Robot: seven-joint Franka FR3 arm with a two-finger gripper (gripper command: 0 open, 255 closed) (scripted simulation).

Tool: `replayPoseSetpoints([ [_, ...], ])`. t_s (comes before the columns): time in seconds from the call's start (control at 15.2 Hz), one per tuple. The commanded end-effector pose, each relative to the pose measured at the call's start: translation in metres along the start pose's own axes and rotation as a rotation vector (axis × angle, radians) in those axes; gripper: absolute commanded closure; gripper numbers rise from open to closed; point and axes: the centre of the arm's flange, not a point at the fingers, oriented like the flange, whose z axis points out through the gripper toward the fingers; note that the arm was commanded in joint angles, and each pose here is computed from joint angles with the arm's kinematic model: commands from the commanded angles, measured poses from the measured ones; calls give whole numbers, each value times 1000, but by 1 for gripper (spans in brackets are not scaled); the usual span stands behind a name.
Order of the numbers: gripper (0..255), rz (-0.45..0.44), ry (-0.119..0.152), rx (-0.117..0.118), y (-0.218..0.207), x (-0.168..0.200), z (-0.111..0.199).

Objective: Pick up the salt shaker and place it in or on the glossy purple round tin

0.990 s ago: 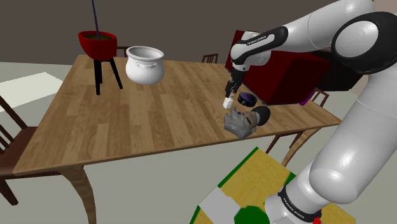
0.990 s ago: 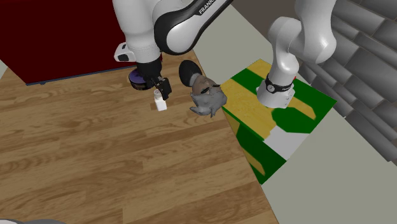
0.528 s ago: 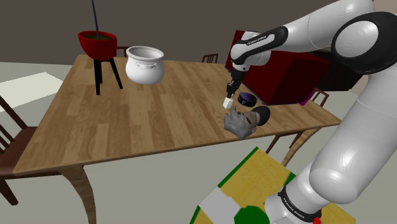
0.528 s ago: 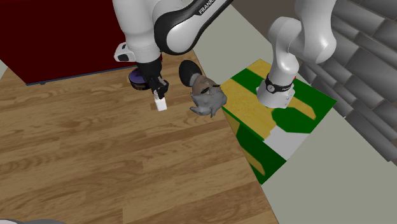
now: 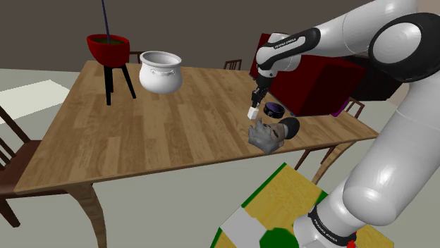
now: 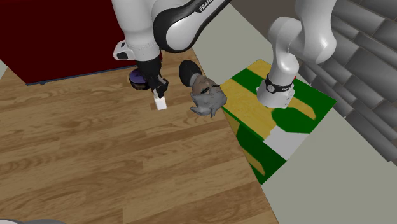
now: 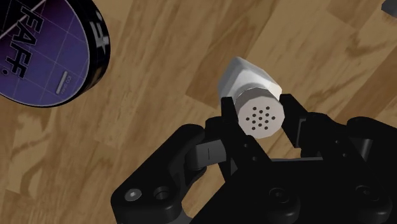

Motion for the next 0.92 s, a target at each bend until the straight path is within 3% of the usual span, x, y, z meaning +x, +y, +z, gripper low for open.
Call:
replayPoseSetpoints([
  [0.0, 255, 0, 0, 0, 0, -1, -9],
  [0.86, 255, 0, 0, 0, -1, -2, -78],
])
